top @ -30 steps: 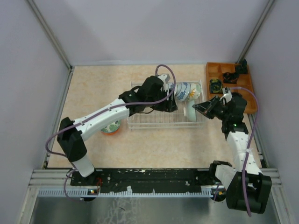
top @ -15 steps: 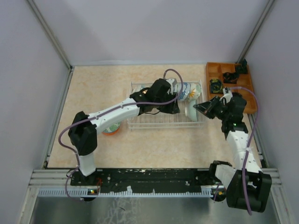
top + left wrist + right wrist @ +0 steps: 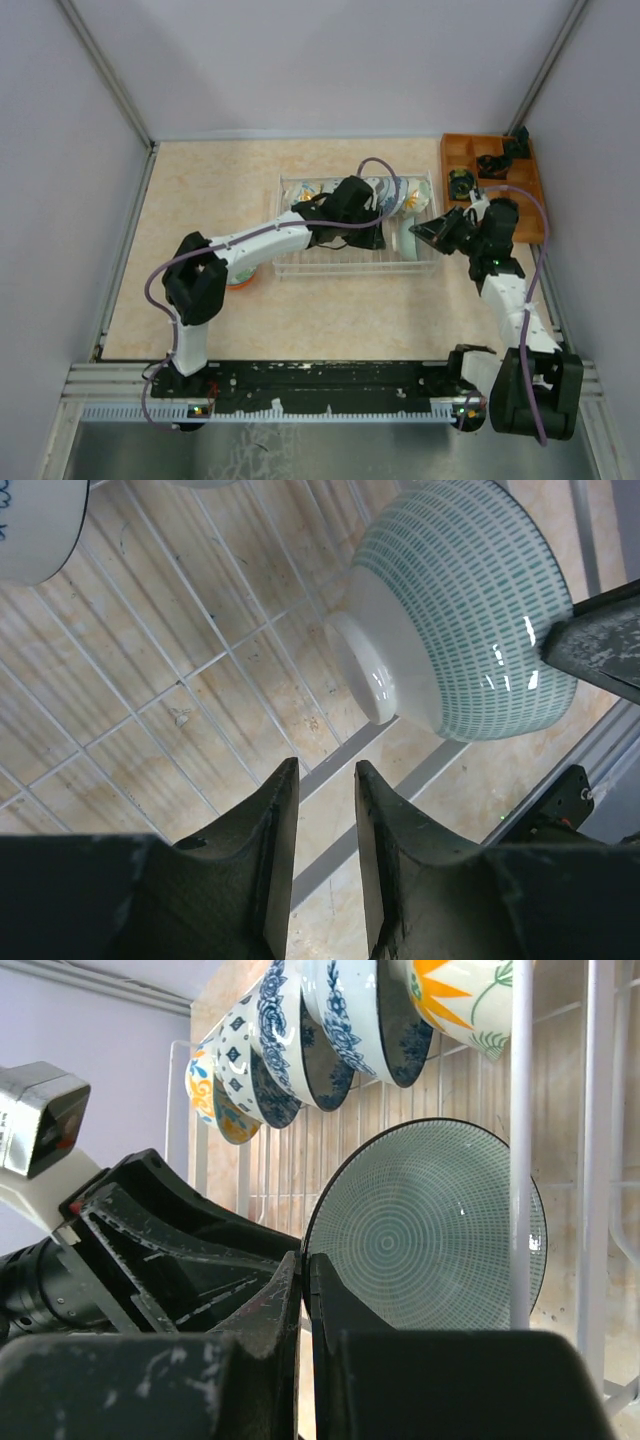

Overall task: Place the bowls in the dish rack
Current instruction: Place the bowl in the dish rack.

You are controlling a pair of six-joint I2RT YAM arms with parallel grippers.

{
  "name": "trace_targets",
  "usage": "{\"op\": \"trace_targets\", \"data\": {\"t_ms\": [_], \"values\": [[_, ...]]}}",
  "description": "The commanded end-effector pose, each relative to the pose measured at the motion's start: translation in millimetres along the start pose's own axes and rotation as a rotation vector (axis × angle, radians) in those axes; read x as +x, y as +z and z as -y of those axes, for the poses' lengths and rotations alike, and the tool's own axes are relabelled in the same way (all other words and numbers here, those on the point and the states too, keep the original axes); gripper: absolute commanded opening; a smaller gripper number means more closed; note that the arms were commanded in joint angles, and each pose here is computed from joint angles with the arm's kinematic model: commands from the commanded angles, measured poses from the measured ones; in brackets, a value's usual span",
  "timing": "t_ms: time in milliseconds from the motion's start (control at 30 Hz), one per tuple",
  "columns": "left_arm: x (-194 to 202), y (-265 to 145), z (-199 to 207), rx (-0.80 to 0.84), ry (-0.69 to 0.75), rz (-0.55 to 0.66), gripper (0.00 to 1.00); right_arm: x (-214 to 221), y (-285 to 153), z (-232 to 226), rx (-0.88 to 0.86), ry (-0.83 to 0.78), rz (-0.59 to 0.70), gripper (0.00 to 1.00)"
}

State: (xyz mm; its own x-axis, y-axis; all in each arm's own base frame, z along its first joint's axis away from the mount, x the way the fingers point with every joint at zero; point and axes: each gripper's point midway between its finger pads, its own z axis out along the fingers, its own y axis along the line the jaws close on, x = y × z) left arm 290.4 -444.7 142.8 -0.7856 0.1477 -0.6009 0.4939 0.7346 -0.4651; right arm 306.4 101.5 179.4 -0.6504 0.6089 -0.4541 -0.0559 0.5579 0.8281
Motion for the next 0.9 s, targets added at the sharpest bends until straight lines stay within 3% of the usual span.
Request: {"op": "trace_targets", "data": {"t_ms": [0,867], "values": [[-3,11,7,0.025,0.007,0.012,0.34,-1,1,-7,-0.042,-0.025,0.01,0.0],[-4,35,5,0.005,0.012,-0.019,0.3,13,3,17,-0.008,0.019,-0.007,0.0]]}}
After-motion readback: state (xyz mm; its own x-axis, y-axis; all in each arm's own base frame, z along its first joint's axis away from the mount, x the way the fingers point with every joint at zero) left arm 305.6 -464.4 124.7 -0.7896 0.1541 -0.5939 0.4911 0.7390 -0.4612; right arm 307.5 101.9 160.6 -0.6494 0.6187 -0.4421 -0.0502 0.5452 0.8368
